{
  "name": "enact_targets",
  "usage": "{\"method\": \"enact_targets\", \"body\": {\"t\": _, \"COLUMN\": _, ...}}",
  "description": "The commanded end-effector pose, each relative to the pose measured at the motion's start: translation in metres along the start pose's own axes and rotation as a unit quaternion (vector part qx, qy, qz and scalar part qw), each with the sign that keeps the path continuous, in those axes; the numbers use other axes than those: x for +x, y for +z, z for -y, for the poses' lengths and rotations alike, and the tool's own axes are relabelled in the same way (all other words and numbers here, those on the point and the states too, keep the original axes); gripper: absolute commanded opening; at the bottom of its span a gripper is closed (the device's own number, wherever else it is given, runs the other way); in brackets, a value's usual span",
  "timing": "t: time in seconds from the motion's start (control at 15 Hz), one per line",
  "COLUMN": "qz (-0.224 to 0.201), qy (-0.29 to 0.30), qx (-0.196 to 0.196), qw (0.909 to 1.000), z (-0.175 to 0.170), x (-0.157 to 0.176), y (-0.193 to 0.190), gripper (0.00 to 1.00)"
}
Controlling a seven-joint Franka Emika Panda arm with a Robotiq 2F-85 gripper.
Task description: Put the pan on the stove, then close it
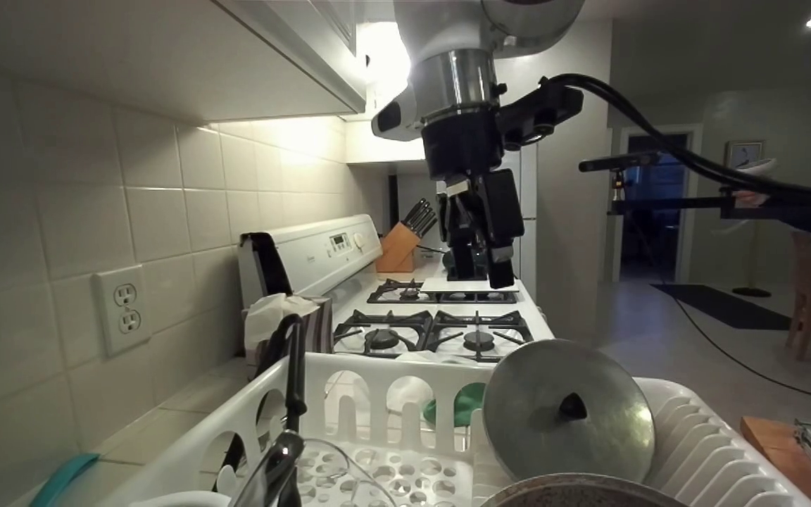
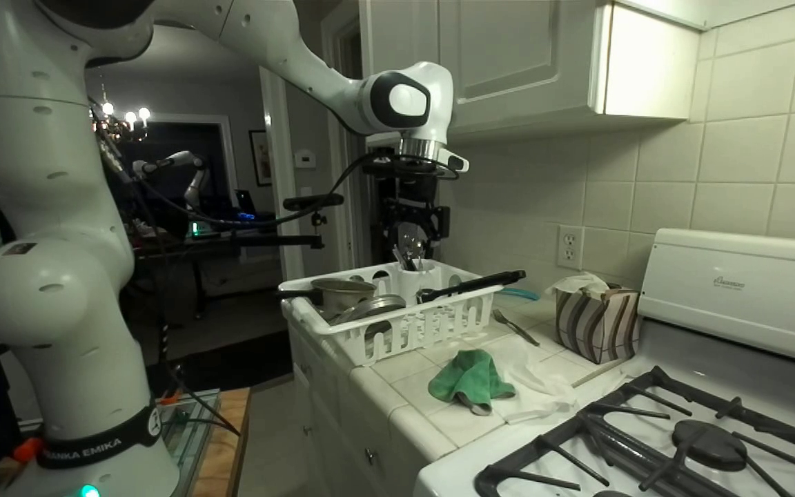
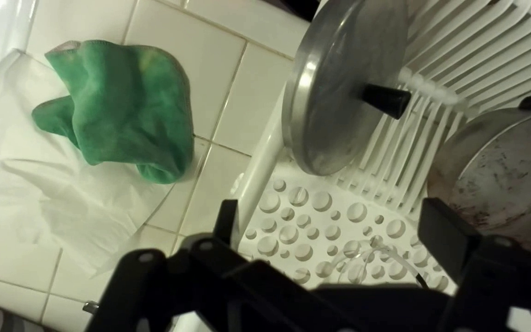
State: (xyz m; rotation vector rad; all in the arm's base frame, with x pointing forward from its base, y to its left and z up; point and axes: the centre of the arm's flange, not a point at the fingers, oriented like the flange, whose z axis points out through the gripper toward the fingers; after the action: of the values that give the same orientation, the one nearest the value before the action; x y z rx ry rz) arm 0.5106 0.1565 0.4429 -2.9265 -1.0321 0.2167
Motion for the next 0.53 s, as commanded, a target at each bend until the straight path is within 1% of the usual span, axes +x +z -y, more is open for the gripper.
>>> {"method": "enact_targets", "body": {"t": 0.0, "qz": -0.003, "qy": 0.011, "qx": -0.009, "qw": 0.9999, "z": 0.02, "x": 0.018, "y": 0.01, "gripper": 1.0}}
{"method": "enact_targets", "body": {"t": 0.2, "qz": -0.034, "qy": 0.027, "qx": -0.014, "qw": 0.9989, "z": 0.065, "x": 0.052, "y": 0.038, "gripper": 1.0}}
{"method": "enact_targets", "body": {"t": 0.27, "qz": -0.04, "qy": 0.034, "qx": -0.009, "qw": 0.9986, "z": 0.082, "x": 0.059, "y": 0.053, "gripper": 1.0}}
{"method": "enact_targets", "body": {"t": 0.33, "qz": -0.048, "qy": 0.037, "qx": -0.004, "qw": 0.9982, "z": 0.097, "x": 0.063, "y": 0.065, "gripper": 1.0}}
{"method": "enact_targets", "body": {"t": 0.47, "qz": -0.063, "qy": 0.059, "qx": 0.004, "qw": 0.9963, "z": 0.122, "x": 0.057, "y": 0.089, "gripper": 1.0}}
